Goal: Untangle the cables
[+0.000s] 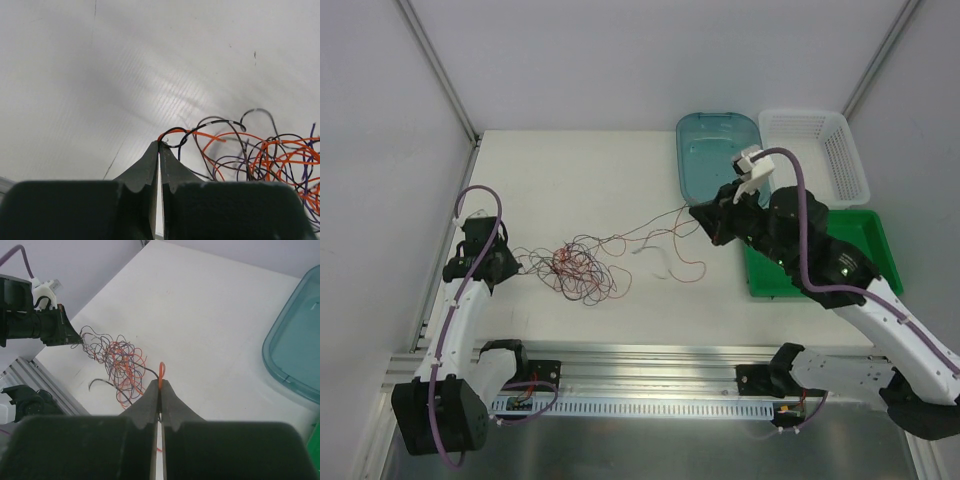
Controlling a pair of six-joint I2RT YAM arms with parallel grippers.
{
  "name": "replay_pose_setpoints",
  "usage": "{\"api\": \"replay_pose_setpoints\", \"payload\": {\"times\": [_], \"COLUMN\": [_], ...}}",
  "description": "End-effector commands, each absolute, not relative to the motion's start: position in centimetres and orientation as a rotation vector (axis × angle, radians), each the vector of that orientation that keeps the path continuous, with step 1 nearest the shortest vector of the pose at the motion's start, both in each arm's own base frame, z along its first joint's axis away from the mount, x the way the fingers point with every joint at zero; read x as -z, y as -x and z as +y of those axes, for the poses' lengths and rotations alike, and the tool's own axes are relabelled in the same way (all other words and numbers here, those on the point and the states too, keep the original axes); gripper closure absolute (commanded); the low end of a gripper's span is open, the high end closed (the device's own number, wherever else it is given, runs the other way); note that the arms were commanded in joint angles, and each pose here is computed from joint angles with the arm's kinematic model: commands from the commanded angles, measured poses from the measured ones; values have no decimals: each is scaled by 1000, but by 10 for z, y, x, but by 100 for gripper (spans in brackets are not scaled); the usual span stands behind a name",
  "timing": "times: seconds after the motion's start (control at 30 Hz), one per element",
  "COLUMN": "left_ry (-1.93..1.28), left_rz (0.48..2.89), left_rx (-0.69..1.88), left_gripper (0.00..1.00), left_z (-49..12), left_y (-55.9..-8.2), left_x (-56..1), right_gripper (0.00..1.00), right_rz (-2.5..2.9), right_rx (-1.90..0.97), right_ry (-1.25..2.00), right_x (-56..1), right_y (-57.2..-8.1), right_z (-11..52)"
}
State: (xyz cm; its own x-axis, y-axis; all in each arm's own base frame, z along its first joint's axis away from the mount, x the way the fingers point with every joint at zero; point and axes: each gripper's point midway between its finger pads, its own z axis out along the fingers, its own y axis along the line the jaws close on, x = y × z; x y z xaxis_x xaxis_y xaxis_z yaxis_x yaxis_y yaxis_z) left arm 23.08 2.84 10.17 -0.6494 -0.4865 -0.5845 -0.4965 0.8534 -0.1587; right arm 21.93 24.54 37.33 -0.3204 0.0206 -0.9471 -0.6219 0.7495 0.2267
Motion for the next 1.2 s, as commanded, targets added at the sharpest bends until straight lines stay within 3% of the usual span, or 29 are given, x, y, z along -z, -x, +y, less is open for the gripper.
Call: {"api": "replay_pose_setpoints", "payload": {"times": [0.0,0.13,0.4,0.53,0.73,0.93,1.07,1.17], "left_ry": [759,736,676,656,631,624,620,618], "left_rz": [2346,2354,2372,2370,2377,2384,2389,2390], "left_rx": [-77,-7,98,135,186,205,218,226], "left_gripper": [100,100,100,100,100,100,100,100], "left_z": [40,31,15,10,3,1,-1,-2], "left_y": [-231,-234,-239,-241,-243,-245,-244,-245], "left_x": [-111,-112,-112,-112,-113,-112,-111,-111], "right_gripper": [99,99,99,66,38,37,48,50], "right_rz": [1754,1869,2188,2375,2353,2315,2296,2295], "right_rx": [-615,-614,-678,-682,-700,-568,-511,-561], "right_ry": [440,489,500,661,748,667,520,391], "right_x": [-386,-345,-199,-146,-165,-178,-165,-159], "right_y": [-218,-222,-228,-209,-196,-219,-244,-262], "right_z": [219,237,286,308,317,308,300,293]}}
